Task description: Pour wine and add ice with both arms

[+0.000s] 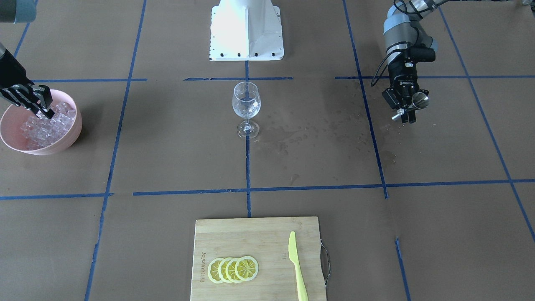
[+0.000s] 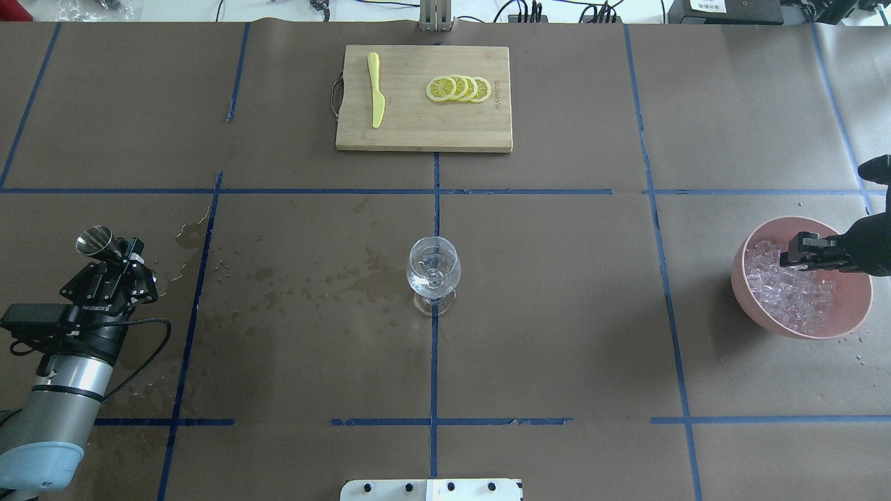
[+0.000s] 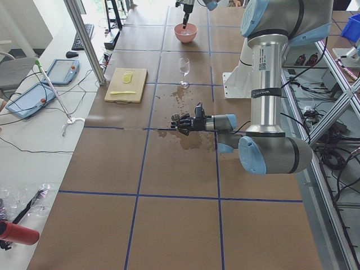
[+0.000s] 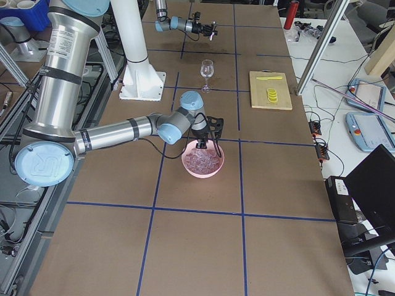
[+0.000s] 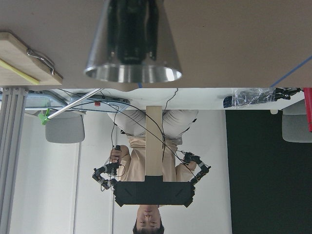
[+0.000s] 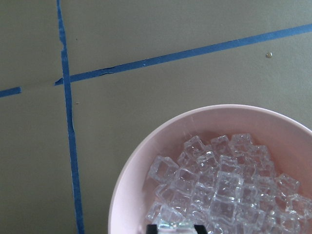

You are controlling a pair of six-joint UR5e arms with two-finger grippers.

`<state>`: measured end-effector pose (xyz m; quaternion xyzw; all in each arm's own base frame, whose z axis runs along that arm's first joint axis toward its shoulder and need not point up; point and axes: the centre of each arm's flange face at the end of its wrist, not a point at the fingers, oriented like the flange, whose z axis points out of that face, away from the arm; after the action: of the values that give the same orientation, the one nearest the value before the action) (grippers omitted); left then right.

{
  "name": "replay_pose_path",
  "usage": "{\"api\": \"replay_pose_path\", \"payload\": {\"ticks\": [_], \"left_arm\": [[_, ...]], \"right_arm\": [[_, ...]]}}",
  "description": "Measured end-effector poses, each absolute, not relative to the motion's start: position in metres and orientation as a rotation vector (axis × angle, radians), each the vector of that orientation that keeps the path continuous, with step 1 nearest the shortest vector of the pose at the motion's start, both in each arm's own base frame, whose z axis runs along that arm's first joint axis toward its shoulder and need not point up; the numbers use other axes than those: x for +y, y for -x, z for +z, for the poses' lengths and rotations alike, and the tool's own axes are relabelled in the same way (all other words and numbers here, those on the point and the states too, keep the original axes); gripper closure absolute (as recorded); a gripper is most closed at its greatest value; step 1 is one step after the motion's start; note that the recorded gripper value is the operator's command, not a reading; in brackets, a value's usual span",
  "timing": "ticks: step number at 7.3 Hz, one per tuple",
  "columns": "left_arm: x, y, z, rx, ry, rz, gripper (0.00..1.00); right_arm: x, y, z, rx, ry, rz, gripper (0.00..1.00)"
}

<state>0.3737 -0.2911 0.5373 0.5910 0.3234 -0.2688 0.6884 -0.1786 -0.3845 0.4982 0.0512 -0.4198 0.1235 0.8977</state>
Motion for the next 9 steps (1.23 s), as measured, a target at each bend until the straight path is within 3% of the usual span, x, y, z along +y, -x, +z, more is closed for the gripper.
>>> {"api": "replay_pose_path", "payload": {"ticks": [3,9], "left_arm": [[-0.29,-0.38,0.551,0.69,-1.336,-0.593,1.0],[-0.282,-0.388,0.555,0.691,-1.327,-0.562,0.86]], "right_arm": [[-0.384,0.178,0.499,-0.868,-0.105,0.256,1.0],[-0.384,0.179,0.499,-0.868,-0.105,0.256,1.0]]}}
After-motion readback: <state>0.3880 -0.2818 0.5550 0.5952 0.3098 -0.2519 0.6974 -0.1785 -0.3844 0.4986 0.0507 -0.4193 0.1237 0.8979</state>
